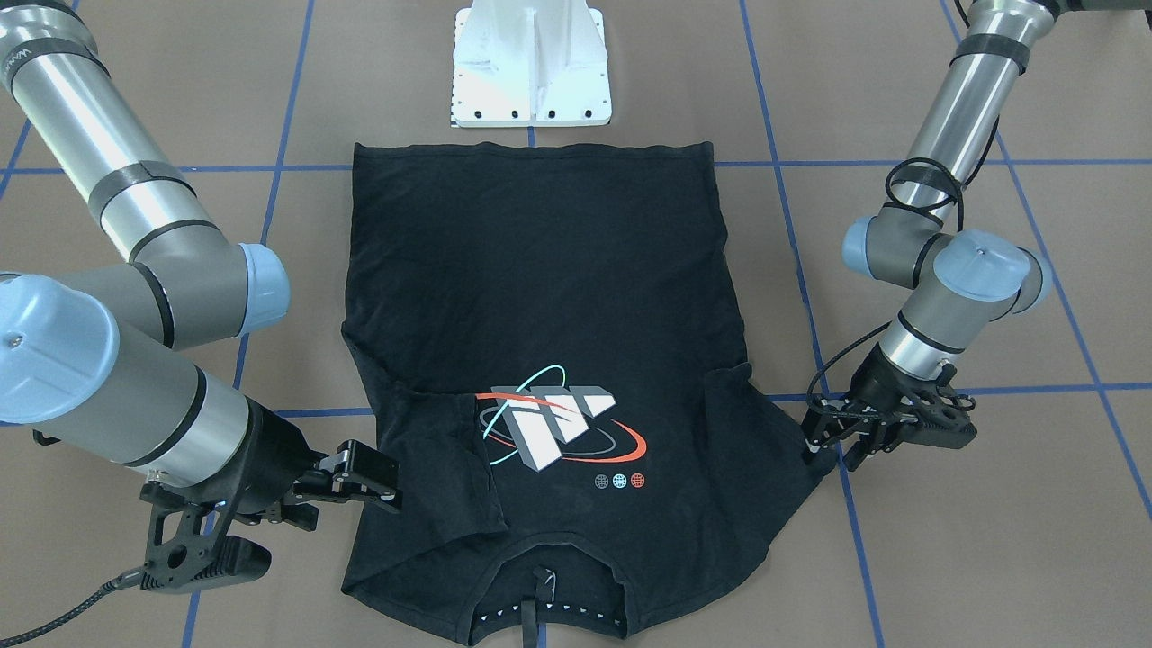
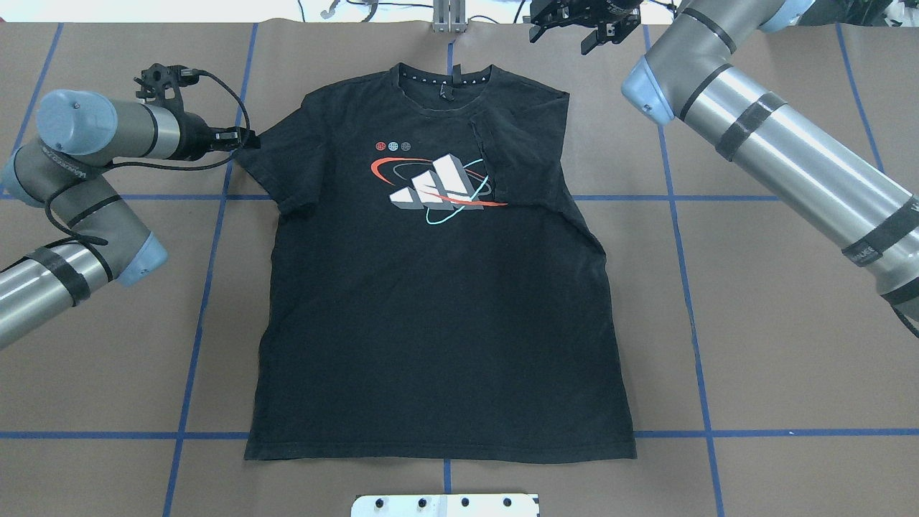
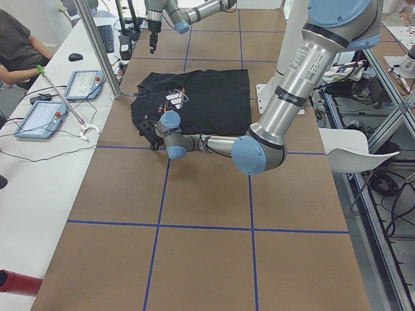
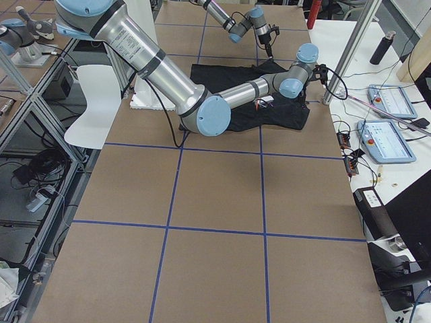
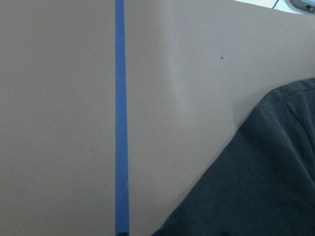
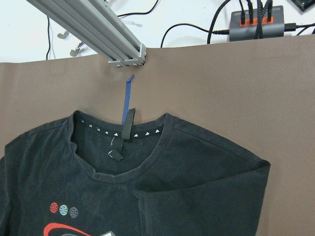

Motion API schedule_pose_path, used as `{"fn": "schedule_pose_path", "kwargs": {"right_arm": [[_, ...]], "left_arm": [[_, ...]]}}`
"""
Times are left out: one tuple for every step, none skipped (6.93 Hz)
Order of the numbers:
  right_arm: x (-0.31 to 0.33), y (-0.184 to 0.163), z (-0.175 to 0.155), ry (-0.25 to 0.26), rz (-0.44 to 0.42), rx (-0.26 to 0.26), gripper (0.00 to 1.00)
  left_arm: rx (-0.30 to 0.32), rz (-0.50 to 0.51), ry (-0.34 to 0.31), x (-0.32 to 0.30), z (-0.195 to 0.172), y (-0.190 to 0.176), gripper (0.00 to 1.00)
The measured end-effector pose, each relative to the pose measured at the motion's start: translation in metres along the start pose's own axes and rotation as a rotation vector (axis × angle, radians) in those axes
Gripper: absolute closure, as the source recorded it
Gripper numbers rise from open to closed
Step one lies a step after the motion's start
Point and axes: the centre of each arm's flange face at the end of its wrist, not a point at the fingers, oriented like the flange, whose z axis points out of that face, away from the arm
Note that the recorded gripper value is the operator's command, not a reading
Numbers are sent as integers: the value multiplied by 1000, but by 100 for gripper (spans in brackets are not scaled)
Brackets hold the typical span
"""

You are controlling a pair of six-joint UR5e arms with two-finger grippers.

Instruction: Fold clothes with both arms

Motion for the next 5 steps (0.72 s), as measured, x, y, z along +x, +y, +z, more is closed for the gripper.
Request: {"fn": "schedule_pose_path", "kwargs": {"right_arm": [[-1, 1, 1, -1, 1, -1, 0], [-2, 1, 2, -2, 2, -2, 0], [-2, 2, 2, -1, 3, -3, 0], [-2, 2, 3, -1, 3, -4, 0], [-2, 2, 3, -1, 3, -5, 0]], "left_arm": [[-3, -2, -6, -2, 1, 1, 36], [-7, -4, -14, -2, 1, 1, 44], [-9, -5, -18, -3, 2, 1, 55], [-10, -6, -18, -2, 2, 1, 56], [-11, -6, -18, -2, 2, 1, 59]]}}
